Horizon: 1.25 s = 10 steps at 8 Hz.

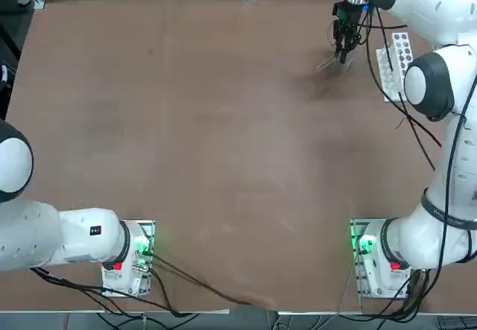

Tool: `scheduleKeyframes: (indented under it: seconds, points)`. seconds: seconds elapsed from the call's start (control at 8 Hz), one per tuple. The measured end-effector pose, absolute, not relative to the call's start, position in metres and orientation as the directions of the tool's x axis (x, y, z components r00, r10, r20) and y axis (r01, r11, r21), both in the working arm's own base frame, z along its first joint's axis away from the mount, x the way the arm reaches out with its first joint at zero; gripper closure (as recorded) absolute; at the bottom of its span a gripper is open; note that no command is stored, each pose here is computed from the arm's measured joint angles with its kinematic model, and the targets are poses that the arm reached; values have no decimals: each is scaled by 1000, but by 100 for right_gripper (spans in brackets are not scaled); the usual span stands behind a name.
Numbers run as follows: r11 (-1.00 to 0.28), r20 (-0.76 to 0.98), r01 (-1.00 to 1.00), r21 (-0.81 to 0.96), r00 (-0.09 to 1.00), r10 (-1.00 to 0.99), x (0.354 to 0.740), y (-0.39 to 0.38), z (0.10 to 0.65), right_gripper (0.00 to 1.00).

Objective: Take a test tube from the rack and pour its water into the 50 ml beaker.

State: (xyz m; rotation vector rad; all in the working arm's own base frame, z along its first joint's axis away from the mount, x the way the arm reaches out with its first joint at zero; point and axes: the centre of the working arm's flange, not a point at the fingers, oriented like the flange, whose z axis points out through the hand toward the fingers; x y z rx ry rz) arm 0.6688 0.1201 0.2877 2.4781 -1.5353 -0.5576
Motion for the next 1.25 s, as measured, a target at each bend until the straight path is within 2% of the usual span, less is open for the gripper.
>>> scheduleKeyframes:
  seconds: [1.25]
  points:
    - [-513,-342,-807,291,413,-844,670,94,287,80]
